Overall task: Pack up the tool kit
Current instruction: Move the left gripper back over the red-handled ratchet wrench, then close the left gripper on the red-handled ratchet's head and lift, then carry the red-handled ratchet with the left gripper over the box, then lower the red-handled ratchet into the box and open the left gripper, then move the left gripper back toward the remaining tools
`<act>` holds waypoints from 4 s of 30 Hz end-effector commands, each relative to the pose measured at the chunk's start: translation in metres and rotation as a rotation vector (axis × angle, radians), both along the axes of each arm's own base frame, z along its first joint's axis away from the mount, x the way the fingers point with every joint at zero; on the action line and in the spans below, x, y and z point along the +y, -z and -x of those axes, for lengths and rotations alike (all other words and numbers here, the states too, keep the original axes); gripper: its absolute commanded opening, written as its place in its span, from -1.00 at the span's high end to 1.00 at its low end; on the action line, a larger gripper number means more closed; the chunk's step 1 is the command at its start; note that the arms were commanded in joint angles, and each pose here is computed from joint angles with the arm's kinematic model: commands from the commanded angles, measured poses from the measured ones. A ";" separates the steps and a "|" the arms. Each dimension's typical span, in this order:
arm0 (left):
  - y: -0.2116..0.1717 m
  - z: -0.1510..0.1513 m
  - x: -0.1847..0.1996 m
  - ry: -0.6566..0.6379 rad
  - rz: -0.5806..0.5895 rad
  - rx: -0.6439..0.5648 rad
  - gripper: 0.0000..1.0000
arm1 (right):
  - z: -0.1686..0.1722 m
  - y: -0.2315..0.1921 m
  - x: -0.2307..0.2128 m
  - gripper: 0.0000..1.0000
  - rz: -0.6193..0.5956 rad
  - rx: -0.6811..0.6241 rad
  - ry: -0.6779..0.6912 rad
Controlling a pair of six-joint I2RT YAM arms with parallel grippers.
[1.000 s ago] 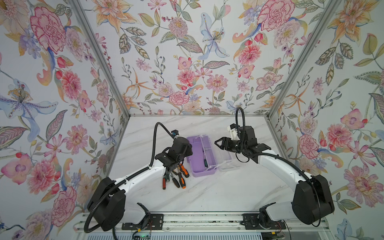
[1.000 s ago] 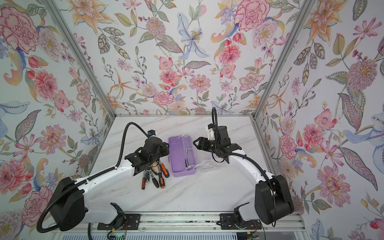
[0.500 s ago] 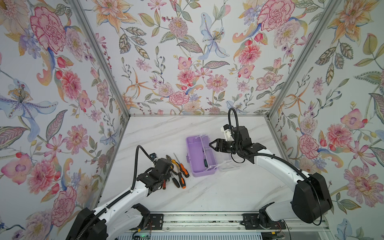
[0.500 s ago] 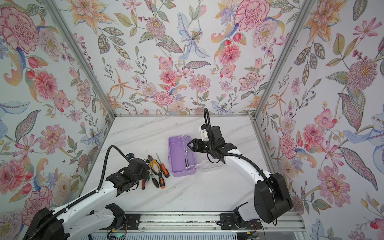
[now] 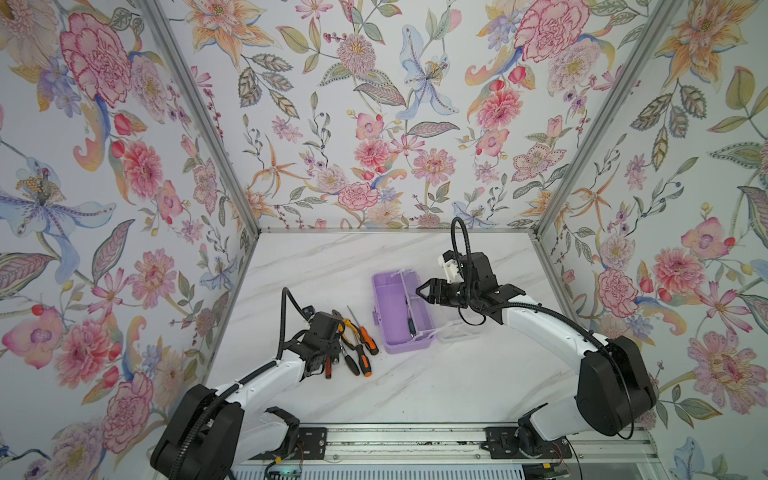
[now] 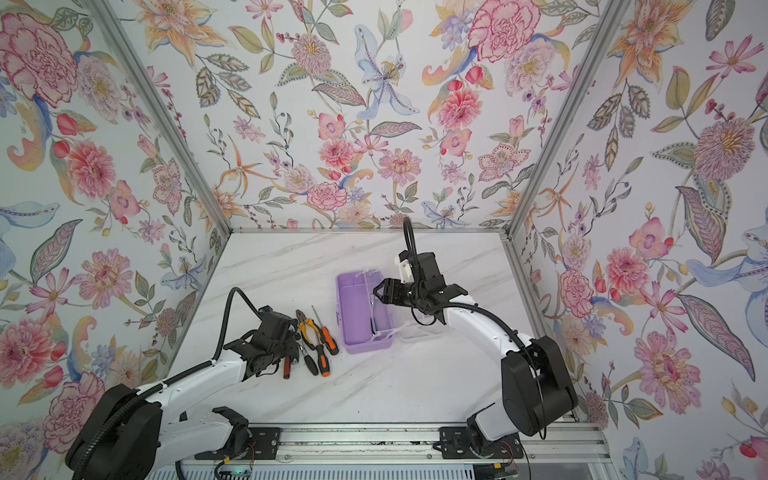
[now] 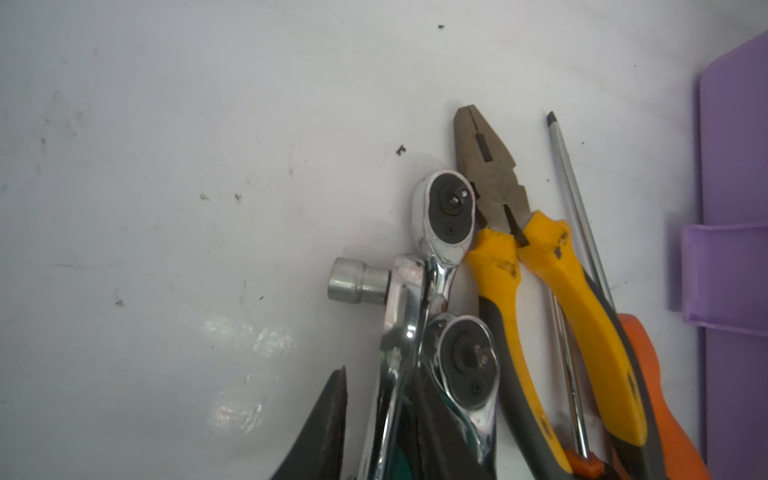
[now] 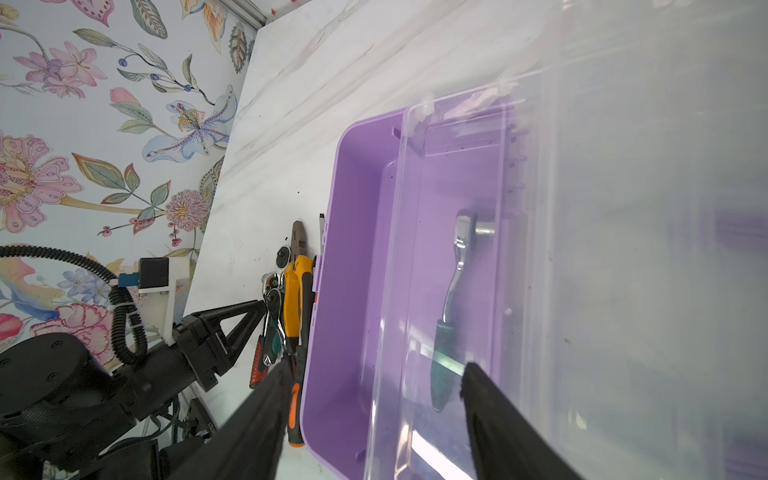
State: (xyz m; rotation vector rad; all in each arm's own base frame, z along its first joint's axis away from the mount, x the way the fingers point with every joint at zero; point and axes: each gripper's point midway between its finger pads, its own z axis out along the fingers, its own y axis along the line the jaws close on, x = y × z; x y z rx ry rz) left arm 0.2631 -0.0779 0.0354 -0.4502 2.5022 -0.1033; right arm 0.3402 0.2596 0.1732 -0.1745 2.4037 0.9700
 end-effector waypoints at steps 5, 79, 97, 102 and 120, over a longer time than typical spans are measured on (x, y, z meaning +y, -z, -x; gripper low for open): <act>0.008 -0.004 0.000 0.013 -0.008 0.017 0.47 | -0.006 0.003 0.000 -0.32 0.013 0.002 0.012; -0.053 -0.149 -0.238 0.308 0.298 -0.122 0.45 | -0.005 0.003 -0.051 -0.34 -0.045 0.007 0.112; -0.126 -0.103 -0.155 0.294 0.143 -0.309 0.40 | 0.002 -0.032 -0.031 -0.31 -0.028 -0.085 0.072; -0.111 -0.064 -0.095 0.176 0.093 -0.280 0.23 | 0.012 -0.041 -0.008 -0.31 0.005 -0.109 0.014; -0.037 -0.002 -0.027 0.026 0.139 -0.150 0.34 | 0.021 -0.010 0.039 -0.29 0.031 -0.025 -0.079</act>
